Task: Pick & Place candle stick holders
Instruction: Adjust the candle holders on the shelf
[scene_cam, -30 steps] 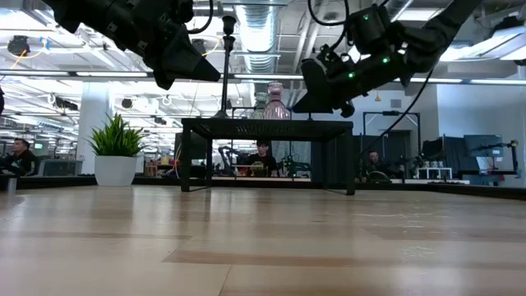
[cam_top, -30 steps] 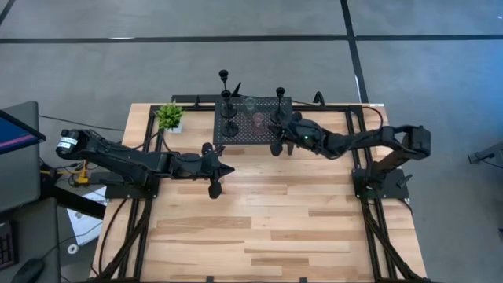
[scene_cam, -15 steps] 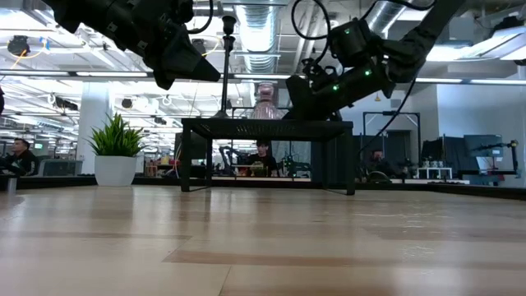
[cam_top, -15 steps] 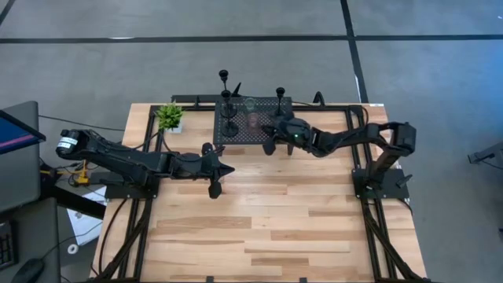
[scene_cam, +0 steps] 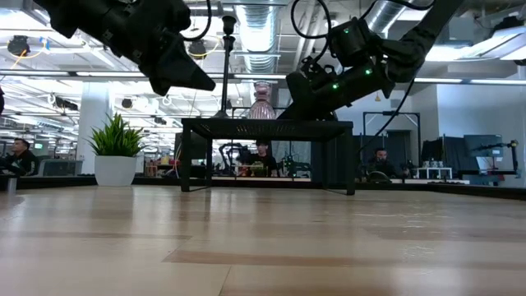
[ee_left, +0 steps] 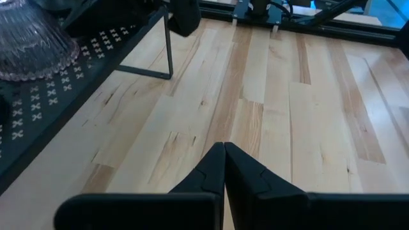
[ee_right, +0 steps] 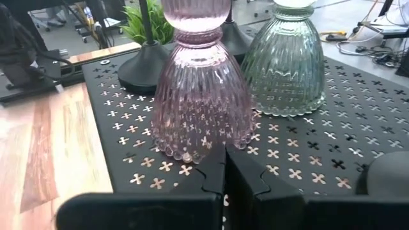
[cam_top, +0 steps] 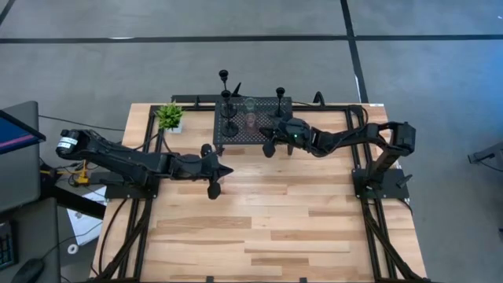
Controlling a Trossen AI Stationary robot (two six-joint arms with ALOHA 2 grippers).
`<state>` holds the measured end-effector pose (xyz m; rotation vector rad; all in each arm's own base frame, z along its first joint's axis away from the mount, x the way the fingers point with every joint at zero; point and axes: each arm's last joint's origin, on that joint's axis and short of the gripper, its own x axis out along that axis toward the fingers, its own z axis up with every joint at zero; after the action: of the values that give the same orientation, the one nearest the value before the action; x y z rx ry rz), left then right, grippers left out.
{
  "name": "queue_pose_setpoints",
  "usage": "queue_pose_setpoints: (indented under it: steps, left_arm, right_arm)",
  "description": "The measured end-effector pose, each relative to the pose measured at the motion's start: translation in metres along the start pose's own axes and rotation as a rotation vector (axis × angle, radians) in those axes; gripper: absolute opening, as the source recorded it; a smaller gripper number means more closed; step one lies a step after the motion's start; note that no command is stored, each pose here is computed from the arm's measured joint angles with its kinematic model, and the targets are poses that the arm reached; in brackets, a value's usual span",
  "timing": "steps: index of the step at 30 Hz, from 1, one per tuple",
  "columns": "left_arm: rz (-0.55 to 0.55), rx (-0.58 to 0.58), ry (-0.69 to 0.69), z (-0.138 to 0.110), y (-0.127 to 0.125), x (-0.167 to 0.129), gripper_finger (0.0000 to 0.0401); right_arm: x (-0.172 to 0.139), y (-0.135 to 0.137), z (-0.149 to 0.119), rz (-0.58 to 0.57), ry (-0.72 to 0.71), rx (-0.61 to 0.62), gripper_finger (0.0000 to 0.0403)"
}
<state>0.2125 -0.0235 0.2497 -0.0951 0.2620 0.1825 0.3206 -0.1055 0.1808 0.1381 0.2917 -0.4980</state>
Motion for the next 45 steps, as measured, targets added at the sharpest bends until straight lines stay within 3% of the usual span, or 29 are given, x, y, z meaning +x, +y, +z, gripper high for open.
queue_pose_setpoints:
  steps: [6, 11, 22, 29, 37, 45]
  left_arm:
    - [0.0, 0.0, 0.001, -0.002, 0.0, 0.0, 0.0006]
    - [-0.001, 0.0, -0.002, -0.002, 0.0, 0.0, 0.0005]
    - [-0.001, -0.001, -0.002, -0.002, 0.0, 0.0, 0.0006]
    - [0.0, -0.001, -0.003, -0.002, 0.0, 0.0, 0.0005]
    - [-0.001, -0.001, -0.002, -0.002, 0.0, 0.0, 0.0006]
    - [-0.001, -0.001, -0.002, -0.002, 0.0, 0.0, 0.0007]
  right_arm:
    - [-0.002, 0.002, 0.002, 0.006, 0.001, -0.002, 0.0]
    - [-0.023, 0.005, 0.018, 0.014, 0.022, -0.009, 0.0]
    - [-0.073, -0.014, 0.042, -0.11, 0.125, -0.042, 0.0]
    - [-0.064, -0.042, 0.035, -0.216, 0.18, -0.02, 0.0]
    - [-0.044, -0.061, 0.03, -0.324, 0.138, -0.068, 0.0]
    - [-0.04, -0.061, 0.034, -0.255, 0.082, -0.079, 0.0]
